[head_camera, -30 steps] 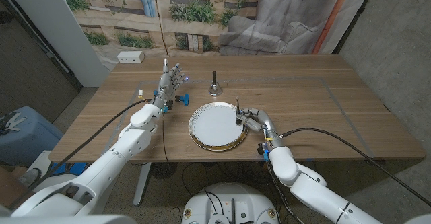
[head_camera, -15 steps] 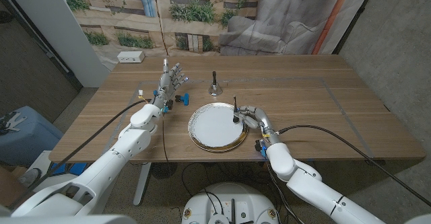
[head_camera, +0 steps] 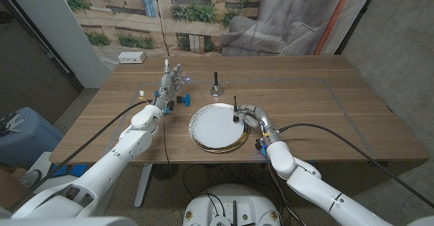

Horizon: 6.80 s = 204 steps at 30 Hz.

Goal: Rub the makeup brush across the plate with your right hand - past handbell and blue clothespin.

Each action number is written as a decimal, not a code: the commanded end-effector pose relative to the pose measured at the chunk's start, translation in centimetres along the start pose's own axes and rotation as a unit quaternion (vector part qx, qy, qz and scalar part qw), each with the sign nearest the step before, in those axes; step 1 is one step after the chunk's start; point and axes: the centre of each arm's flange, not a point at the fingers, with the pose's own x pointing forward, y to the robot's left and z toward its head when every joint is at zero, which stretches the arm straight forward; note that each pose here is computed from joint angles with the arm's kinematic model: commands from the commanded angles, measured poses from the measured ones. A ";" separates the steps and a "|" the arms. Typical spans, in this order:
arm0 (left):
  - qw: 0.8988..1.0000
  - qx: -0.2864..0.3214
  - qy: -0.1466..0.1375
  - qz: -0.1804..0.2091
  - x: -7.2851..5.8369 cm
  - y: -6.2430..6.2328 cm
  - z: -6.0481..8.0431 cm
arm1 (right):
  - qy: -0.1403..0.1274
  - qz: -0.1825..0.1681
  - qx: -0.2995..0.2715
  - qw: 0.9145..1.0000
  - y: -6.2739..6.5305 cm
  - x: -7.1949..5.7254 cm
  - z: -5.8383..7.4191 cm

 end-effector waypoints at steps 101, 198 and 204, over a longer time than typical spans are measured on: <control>1.000 0.000 0.000 0.000 0.0 0.0 0.0 | -0.031 -0.028 -0.046 0.998 -5.4 3.8 3.8; 1.000 0.000 0.000 0.000 0.0 0.0 0.0 | -0.035 0.009 -0.588 0.808 -12.0 6.9 1.3; 1.000 0.000 0.000 0.000 0.0 0.0 0.0 | -0.028 0.019 -0.588 0.808 -11.9 6.9 0.9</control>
